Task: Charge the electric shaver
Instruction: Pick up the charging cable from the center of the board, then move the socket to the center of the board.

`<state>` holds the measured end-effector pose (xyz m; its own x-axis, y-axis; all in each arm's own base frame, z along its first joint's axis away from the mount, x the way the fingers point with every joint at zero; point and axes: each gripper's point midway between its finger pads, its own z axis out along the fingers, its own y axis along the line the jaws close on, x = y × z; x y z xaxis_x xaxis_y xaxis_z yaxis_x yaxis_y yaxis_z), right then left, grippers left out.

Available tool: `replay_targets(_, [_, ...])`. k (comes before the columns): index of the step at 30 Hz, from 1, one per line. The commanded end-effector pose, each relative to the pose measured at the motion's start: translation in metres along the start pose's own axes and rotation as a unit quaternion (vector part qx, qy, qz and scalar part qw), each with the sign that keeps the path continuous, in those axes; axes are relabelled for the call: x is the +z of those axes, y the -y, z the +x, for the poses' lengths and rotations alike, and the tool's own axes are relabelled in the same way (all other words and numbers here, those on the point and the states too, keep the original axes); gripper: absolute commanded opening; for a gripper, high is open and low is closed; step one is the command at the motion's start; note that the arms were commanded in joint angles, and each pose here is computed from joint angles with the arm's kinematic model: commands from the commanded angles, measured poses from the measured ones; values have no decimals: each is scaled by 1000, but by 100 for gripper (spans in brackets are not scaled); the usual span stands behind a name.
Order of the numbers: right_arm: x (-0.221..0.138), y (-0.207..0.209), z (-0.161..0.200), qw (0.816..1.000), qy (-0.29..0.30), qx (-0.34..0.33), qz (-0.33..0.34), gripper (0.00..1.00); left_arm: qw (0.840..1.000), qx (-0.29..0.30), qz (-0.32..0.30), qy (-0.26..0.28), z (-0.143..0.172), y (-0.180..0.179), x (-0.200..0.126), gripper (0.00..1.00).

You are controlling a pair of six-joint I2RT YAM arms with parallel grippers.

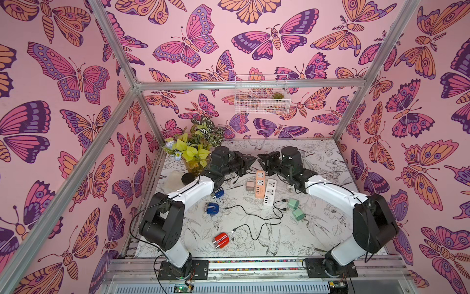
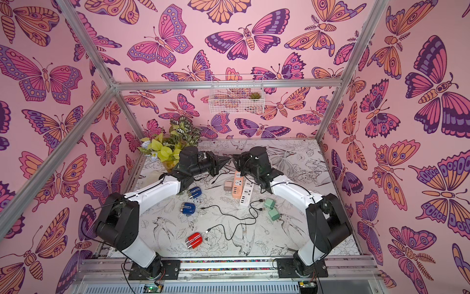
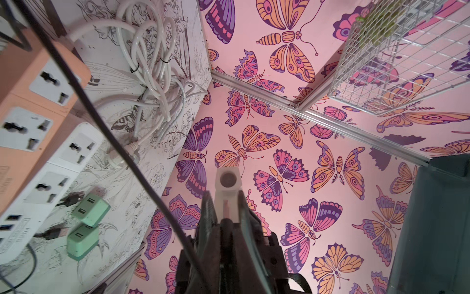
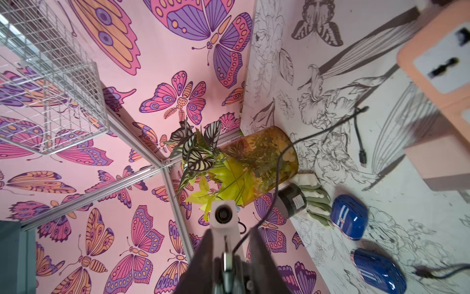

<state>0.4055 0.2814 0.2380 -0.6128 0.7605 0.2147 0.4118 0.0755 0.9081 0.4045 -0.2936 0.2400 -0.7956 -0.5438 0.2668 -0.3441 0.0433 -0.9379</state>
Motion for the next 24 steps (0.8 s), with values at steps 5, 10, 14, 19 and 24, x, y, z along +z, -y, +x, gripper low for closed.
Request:
replay_targets(5, [-36,10,-2,969,-23,-193,149,47,991,99,-22,-83,14,-21,-44,0])
replay_targets(10, [-8,54,9,931,-74,-249,255,48,986,126,-48,-102,19,-45,-74,0])
replay_targets(14, [17,79,24,893,-101,-304,314,48,987,122,-67,-80,16,-60,-97,0])
replay_targets(19, [43,114,28,858,-118,-325,379,48,986,141,-91,-21,20,-58,-132,0])
replay_targets(24, [55,138,23,853,-111,-303,410,47,981,154,-110,31,21,-53,-156,0])
